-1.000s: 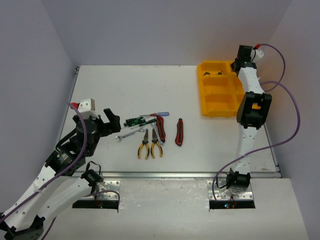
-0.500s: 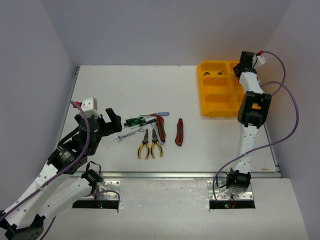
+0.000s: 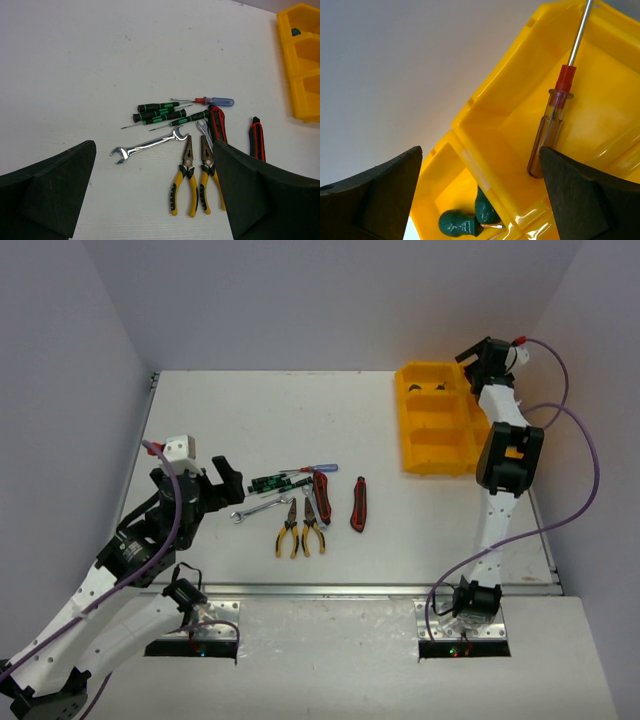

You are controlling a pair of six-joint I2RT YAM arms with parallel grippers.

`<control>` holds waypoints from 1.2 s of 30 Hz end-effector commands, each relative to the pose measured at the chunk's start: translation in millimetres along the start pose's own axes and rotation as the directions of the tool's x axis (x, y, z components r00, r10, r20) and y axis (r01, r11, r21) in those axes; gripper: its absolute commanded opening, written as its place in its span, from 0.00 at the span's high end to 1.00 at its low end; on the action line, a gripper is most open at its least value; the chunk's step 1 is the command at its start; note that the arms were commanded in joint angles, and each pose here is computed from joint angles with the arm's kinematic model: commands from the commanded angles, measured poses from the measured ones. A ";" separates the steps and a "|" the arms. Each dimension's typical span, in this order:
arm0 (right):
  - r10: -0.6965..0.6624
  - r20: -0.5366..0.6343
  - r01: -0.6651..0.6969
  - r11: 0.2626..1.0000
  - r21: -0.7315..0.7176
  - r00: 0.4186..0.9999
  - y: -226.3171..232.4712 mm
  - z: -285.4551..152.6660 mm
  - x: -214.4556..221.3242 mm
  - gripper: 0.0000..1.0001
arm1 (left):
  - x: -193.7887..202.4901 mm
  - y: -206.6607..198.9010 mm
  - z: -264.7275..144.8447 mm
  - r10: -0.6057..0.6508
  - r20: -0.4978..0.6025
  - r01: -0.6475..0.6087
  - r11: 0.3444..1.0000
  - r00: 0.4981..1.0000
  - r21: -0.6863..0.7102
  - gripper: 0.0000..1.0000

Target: Sort the tools into containers

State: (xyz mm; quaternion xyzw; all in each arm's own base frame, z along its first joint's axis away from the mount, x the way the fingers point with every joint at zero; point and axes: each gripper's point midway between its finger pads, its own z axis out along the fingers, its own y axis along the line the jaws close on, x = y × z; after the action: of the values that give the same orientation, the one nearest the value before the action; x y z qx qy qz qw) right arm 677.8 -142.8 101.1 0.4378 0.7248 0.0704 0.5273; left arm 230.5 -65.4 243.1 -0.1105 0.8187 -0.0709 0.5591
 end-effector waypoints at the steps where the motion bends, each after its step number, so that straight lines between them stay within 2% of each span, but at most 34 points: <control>1: 0.039 -0.025 -0.044 0.969 -0.245 0.999 62.1 -42.4 -24.1 0.01 | -11.5 1.2 -1.1 -0.019 0.047 0.019 1.000 0.999 0.000 0.00; 6: -0.005 -0.046 -0.017 0.893 -0.450 0.999 102.3 -80.4 -10.1 0.01 | -12.0 1.5 -1.5 -0.022 0.049 0.022 1.000 0.999 0.000 0.00; 9: -0.068 -0.077 0.010 0.812 -0.584 0.995 129.4 -110.6 5.0 0.01 | -11.9 1.4 -1.2 -0.020 0.047 0.020 1.000 0.999 -0.001 0.00; 13: -0.238 -0.073 0.101 0.643 -0.759 0.969 170.0 -166.8 39.9 0.01 | -12.6 2.3 -1.9 -0.023 0.051 0.023 1.000 0.998 -0.004 0.00; 16: -0.397 -0.024 0.179 0.466 -0.866 0.917 194.3 -214.1 78.8 0.01 | -12.8 2.6 -2.0 -0.023 0.052 0.024 1.000 0.998 -0.005 0.00; 17: -0.493 0.071 0.267 0.341 -0.901 0.867 208.9 -241.7 101.8 0.01 | -12.9 2.5 -2.3 -0.024 0.053 0.024 1.000 0.998 -0.003 0.00; 18: -0.548 0.125 0.324 0.283 -0.903 0.827 211.9 -251.7 115.6 0.02 | -12.8 2.6 -2.0 -0.023 0.052 0.024 1.000 0.998 -0.005 0.00; 19: -0.633 0.125 0.355 0.250 -0.901 0.764 203.1 -258.0 139.1 0.02 | -12.1 2.4 -1.8 -0.021 0.050 0.022 1.000 0.999 -0.005 0.00; 20: -0.732 0.200 0.449 0.159 -0.879 0.651 201.1 -267.8 165.4 0.04 | -12.1 2.4 -1.8 -0.023 0.050 0.023 1.000 0.999 -0.005 0.00; 22: -0.827 0.283 0.505 0.001 -0.863 0.486 200.4 -290.7 208.0 0.07 | -11.9 2.4 -1.6 -0.021 0.049 0.021 1.000 0.999 -0.006 0.00; 23: -0.873 0.309 0.526 -0.073 -0.847 0.377 188.2 -292.7 221.2 0.10 | -11.8 2.2 -1.6 -0.020 0.048 0.021 1.000 0.999 -0.005 0.00; 24: -0.881 0.332 0.527 -0.116 -0.842 0.336 189.5 -299.5 227.9 0.15 | -11.9 1.8 -1.5 -0.020 0.047 0.021 1.000 0.999 -0.004 0.00; 26: -0.913 0.370 0.501 -0.241 -0.831 0.175 167.6 -315.6 258.0 0.29 | -11.7 1.7 -1.3 -0.020 0.047 0.021 1.000 0.999 -0.003 0.00; 27: -0.914 0.379 0.500 -0.262 -0.825 0.146 161.3 -316.0 261.5 0.29 | -11.9 1.7 -1.4 -0.021 0.048 0.021 1.000 0.999 -0.003 0.00; 29: -0.915 0.403 0.481 -0.338 -0.809 0.034 141.8 -333.3 282.5 0.32 | -11.5 1.5 -1.1 -0.020 0.046 0.020 1.000 0.999 -0.003 0.00; 32: -0.906 0.418 0.450 -0.401 -0.798 -0.066 119.2 -343.0 305.5 0.35 | -11.2 0.9 -0.7 -0.020 0.045 0.020 1.000 0.999 -0.001 0.00; 34: -0.901 0.423 0.456 -0.419 -0.785 -0.100 114.9 -340.2 314.3 0.36 | -10.9 0.5 -0.7 -0.018 0.043 0.018 1.000 0.999 0.001 0.00; 36: -0.907 0.409 0.454 -0.409 -0.792 -0.105 112.1 -336.8 320.5 0.39 | -10.4 0.8 -0.5 -0.017 0.042 0.017 1.000 0.999 0.000 0.00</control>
State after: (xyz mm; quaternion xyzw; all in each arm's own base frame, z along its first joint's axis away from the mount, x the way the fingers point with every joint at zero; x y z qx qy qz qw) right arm 436.3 285.3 83.6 -0.5239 0.7697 0.1563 0.3296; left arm 229.3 -63.3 245.9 -0.1140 0.8147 -0.0719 0.5640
